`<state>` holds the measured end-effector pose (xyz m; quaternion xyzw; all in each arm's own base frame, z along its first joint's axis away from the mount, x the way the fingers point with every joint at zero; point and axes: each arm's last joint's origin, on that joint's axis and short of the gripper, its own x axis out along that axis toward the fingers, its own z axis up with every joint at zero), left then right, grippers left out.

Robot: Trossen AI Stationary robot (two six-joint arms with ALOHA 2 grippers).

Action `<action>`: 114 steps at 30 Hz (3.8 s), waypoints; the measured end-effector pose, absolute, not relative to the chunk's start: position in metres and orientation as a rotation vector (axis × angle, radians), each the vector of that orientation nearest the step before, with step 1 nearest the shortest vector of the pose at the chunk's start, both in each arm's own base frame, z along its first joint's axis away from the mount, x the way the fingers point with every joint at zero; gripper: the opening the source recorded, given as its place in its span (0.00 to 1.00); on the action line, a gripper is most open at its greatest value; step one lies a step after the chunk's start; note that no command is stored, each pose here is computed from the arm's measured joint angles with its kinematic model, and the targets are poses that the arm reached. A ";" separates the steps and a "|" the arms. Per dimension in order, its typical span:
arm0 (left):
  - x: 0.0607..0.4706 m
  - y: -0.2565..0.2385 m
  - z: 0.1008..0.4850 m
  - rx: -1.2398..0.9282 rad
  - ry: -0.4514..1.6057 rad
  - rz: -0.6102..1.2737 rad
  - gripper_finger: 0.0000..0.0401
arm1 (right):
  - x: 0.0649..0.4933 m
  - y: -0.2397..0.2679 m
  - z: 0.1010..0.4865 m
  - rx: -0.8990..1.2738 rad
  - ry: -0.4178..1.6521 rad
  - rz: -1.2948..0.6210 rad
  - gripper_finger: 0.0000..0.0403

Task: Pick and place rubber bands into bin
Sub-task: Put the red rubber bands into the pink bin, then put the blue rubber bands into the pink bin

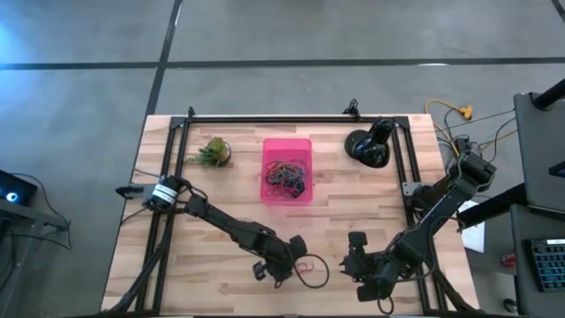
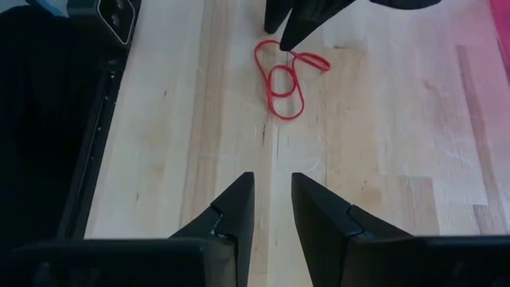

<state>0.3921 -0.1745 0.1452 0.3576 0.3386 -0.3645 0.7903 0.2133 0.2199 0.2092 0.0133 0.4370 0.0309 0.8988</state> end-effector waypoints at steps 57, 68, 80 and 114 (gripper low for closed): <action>0.383 -0.155 0.233 0.900 0.885 -0.288 0.00 | 0.209 0.220 0.203 0.011 0.888 0.048 0.19; 0.364 -0.125 0.300 0.939 0.764 -0.065 0.00 | 0.205 0.221 0.196 0.000 0.874 0.055 0.17; 0.361 -0.043 0.337 0.864 0.757 0.129 0.00 | 0.204 0.221 0.194 0.001 0.873 0.055 0.17; 0.350 0.082 0.294 0.291 1.006 0.146 0.35 | 0.201 0.221 0.190 0.024 0.884 0.055 0.19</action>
